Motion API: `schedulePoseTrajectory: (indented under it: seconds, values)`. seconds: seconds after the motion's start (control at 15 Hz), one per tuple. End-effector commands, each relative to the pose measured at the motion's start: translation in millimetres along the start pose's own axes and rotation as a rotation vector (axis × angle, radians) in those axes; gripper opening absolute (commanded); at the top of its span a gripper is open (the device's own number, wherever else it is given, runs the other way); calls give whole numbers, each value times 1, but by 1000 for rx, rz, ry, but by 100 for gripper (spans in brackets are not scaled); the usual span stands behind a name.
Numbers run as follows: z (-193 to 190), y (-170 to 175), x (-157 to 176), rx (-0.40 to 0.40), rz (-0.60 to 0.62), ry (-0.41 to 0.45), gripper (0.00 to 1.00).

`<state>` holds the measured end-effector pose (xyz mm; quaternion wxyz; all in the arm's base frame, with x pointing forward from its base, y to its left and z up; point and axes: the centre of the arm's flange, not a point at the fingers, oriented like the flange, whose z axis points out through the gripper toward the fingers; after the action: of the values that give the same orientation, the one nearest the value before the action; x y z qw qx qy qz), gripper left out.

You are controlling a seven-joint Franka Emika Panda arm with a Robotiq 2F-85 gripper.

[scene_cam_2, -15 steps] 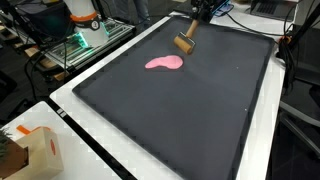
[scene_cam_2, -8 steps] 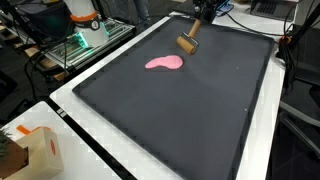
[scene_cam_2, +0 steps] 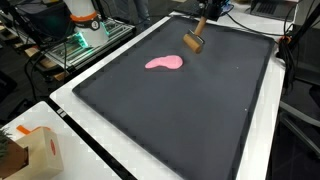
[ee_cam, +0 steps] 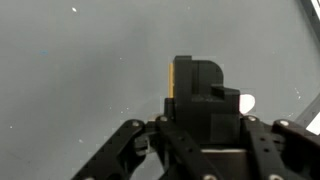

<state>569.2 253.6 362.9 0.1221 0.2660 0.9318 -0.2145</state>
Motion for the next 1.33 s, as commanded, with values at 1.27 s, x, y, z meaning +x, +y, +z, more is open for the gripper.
schedulePoseTrajectory:
  seconds: [1.27]
  values:
    - [-19,-151,-63,-144,499,250,24]
